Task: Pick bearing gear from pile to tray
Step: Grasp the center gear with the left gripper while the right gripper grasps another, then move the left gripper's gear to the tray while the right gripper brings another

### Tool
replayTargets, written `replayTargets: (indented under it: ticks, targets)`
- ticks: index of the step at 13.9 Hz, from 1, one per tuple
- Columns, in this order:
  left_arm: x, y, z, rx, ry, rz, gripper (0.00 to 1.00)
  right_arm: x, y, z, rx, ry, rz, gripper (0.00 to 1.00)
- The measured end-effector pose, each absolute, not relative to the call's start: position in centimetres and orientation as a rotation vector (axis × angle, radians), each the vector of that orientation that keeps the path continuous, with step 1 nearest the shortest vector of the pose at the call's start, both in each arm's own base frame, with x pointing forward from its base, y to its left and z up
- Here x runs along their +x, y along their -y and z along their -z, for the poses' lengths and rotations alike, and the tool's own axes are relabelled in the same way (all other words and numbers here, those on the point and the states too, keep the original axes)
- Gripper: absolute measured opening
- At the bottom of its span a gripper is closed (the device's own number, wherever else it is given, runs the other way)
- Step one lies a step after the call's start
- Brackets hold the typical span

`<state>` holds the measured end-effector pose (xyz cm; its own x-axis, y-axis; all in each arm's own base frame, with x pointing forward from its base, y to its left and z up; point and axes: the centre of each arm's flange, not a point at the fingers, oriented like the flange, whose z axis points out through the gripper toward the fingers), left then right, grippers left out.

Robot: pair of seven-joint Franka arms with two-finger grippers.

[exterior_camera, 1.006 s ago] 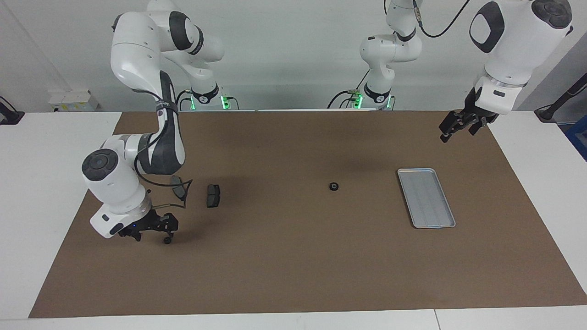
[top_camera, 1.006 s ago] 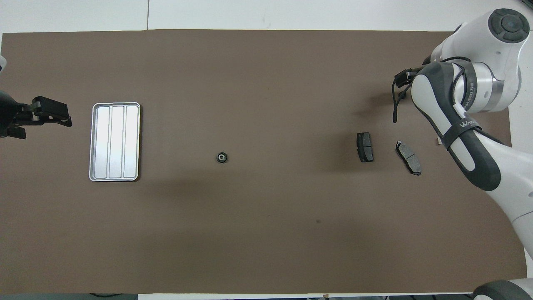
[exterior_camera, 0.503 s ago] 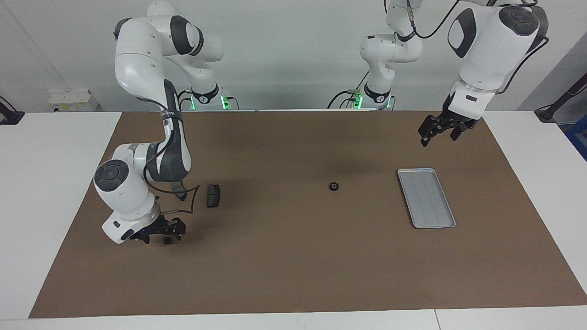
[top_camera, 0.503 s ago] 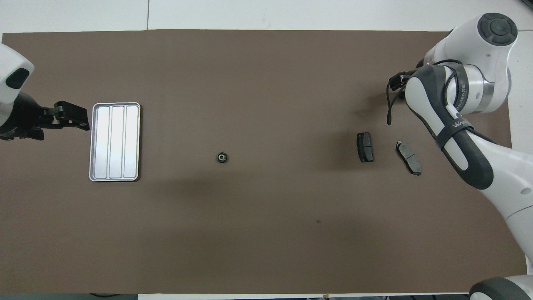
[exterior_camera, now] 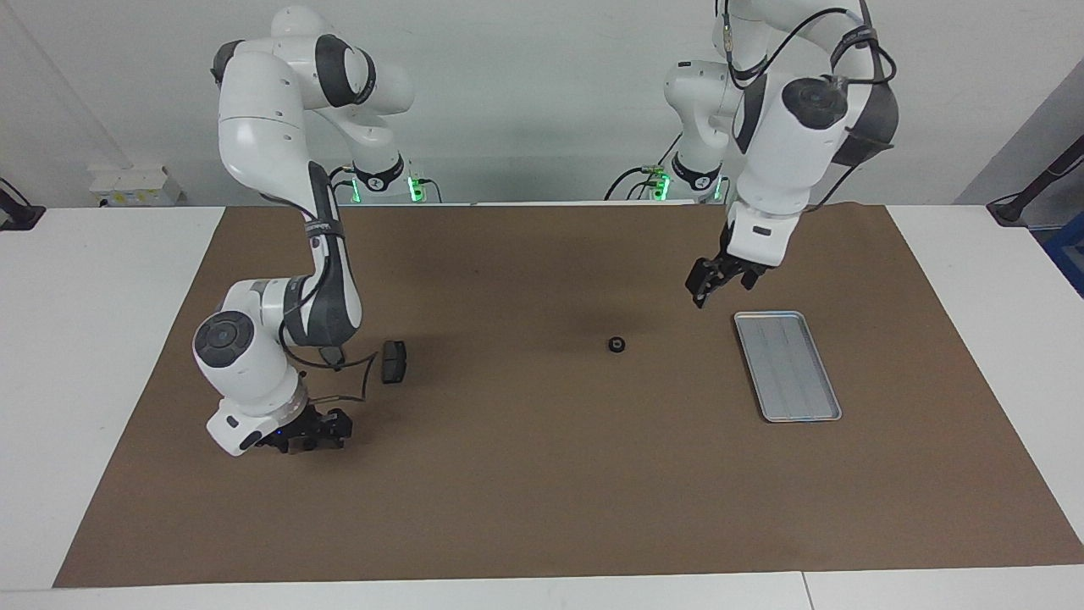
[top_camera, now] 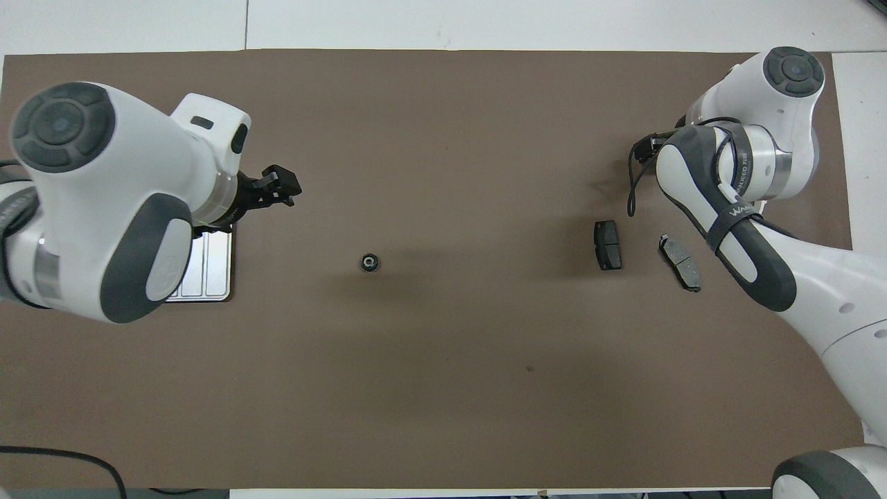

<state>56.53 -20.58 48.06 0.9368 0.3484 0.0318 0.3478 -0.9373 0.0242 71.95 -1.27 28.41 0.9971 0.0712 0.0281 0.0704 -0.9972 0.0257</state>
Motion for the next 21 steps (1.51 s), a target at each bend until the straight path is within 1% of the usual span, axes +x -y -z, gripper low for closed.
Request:
replayTargets:
  ticks: [1, 2, 3, 4, 5, 6, 7, 9, 10, 11, 13, 14, 15, 16, 17, 19, 21]
  targets:
    - [56.7, 21.2, -46.4, 3.069, -0.563, -0.060, 1.00, 71.9, 1.3, -28.4, 3.114, -0.109, -0.045, 0.93]
    - [56.8, 21.7, -44.9, 3.068, -0.566, -0.061, 1.00, 71.9, 1.5, -28.4, 3.114, -0.105, -0.044, 0.90]
    - [56.9, 22.3, -43.3, 3.069, -0.568, -0.056, 1.00, 71.9, 1.7, -28.4, 3.114, -0.101, -0.044, 0.90]
    - [56.9, 23.1, -41.6, 3.067, -0.575, -0.054, 1.00, 71.9, 1.9, -28.4, 3.114, -0.096, -0.043, 0.83]
    - [57.0, 24.0, -40.2, 3.062, -0.591, -0.056, 1.00, 71.9, 2.1, -28.3, 3.114, -0.091, -0.041, 0.80]
    - [56.9, 25.0, -39.3, 3.058, -0.599, -0.057, 1.00, 71.8, 2.3, -28.2, 3.114, -0.087, -0.039, 0.79]
    - [56.5, 26.2, -38.5, 3.059, -0.591, -0.057, 1.00, 71.8, 2.5, -28.2, 3.114, -0.083, -0.037, 0.71]
    - [55.0, 28.6, -37.5, 3.074, -0.542, -0.042, 1.00, 71.8, 2.5, -28.2, 3.115, -0.083, -0.038, 0.68]
    - [54.3, 29.5, -37.1, 3.081, -0.522, -0.033, 1.00, 71.8, 2.4, -28.3, 3.116, -0.084, -0.040, 0.61]
    - [53.7, 30.0, -36.6, 3.087, -0.509, -0.025, 1.00, 71.8, 2.4, -28.4, 3.116, -0.084, -0.040, 0.60]
    - [53.1, 30.0, -35.4, 3.093, -0.504, -0.015, 1.00, 71.7, 2.2, -28.5, 3.118, -0.087, -0.041, 0.51]
    - [52.8, 30.0, -34.7, 3.097, -0.501, -0.009, 1.00, 71.7, 2.3, -28.5, 3.119, -0.086, -0.041, 0.51]
    - [52.5, 30.1, -33.8, 3.101, -0.495, -0.003, 1.00, 71.7, 2.2, -28.6, 3.119, -0.087, -0.042, 0.47]
    - [52.3, 30.3, -32.9, 3.105, -0.489, 0.003, 1.00, 71.7, 2.2, -28.7, 3.119, -0.086, -0.044, 0.37]
    - [52.3, 30.4, -32.2, 3.106, -0.487, 0.005, 1.00, 71.7, 2.3, -28.7, 3.119, -0.085, -0.045, 0.24]
    - [52.4, 30.7, -31.3, 3.102, -0.481, -0.004, 1.00, 71.7, 2.3, -28.7, 3.119, -0.084, -0.045, 0.24]
    - [51.4, 31.8, -30.0, 3.111, -0.445, 0.004, 1.00, 71.7, 2.4, -28.8, 3.119, -0.083, -0.043, 0.24]
